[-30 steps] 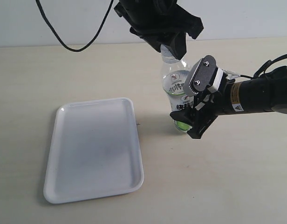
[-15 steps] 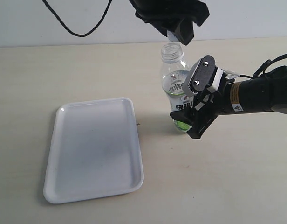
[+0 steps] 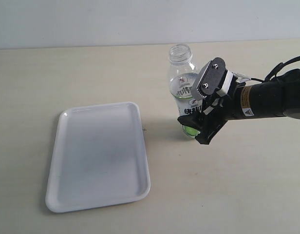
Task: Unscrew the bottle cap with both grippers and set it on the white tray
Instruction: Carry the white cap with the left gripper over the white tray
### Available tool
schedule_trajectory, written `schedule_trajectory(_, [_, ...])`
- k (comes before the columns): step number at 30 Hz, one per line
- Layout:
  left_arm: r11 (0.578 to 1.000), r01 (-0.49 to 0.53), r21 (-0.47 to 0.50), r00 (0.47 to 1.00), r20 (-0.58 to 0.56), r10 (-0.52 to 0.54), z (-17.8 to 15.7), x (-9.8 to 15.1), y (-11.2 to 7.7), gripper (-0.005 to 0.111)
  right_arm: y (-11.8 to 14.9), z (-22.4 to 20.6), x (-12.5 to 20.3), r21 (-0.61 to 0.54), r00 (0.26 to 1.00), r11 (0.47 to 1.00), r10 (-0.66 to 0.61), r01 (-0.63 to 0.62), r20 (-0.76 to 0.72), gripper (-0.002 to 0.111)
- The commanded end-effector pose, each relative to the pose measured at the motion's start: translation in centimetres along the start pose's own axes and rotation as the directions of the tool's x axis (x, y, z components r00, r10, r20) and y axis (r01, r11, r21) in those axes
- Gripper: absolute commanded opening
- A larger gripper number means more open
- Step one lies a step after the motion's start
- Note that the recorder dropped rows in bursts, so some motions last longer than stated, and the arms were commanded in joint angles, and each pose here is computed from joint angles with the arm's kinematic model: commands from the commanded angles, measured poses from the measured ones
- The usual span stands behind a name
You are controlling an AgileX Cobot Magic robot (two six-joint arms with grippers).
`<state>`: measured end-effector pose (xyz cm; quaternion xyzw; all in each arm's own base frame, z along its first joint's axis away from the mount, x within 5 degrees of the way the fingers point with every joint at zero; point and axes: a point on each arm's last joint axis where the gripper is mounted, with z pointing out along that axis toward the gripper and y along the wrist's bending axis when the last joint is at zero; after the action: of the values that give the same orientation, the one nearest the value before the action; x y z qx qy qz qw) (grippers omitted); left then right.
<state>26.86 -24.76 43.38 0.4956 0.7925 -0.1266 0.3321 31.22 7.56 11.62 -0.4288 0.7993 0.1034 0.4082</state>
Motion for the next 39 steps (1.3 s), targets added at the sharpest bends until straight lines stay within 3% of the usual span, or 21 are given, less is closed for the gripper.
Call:
schedule_trajectory(1, [0.998, 0.003, 0.056, 1.000, -0.015, -0.003, 1.0, 2.9, -1.4, 0.000, 0.0, 0.4, 1.0, 0.004, 0.998, 1.000, -0.011, 0.011, -0.067, 0.000])
schedule_trajectory(8, [1.000, 0.024, 0.002, 0.997, 0.073, -0.024, 4.9, 10.6, -3.4, 0.000, 0.0, 0.4, 0.8, 0.002, 0.999, 1.000, -0.004, 0.004, -0.051, 0.000])
schedule_trajectory(14, [1.000, -0.006, -0.025, 0.999, -0.050, 0.005, 9.4, 17.0, -4.5, 0.000, 0.0, 0.4, 0.8, 0.001, 0.999, 1.000, -0.004, 0.004, -0.047, 0.000])
schedule_trajectory(24, [0.997, -0.053, 0.058, 0.946, -0.316, 0.069, 13.8, 18.7, -3.3, 0.000, 0.1, 0.7, 1.1, -0.005, 0.998, 1.000, 0.001, -0.001, -0.059, 0.000])
schedule_trajectory(34, [0.990, -0.102, 0.101, 0.881, -0.453, 0.137, 16.2, 20.2, -3.0, 0.000, 0.1, 0.7, 1.0, -0.007, 0.999, 1.000, 0.001, -0.001, -0.052, 0.000])
schedule_trajectory(39, [0.992, -0.090, 0.084, 0.858, -0.500, 0.120, 17.5, 21.2, -2.8, 0.000, 0.1, 0.7, 1.0, -0.008, 0.999, 1.000, 0.001, -0.001, -0.050, 0.000])
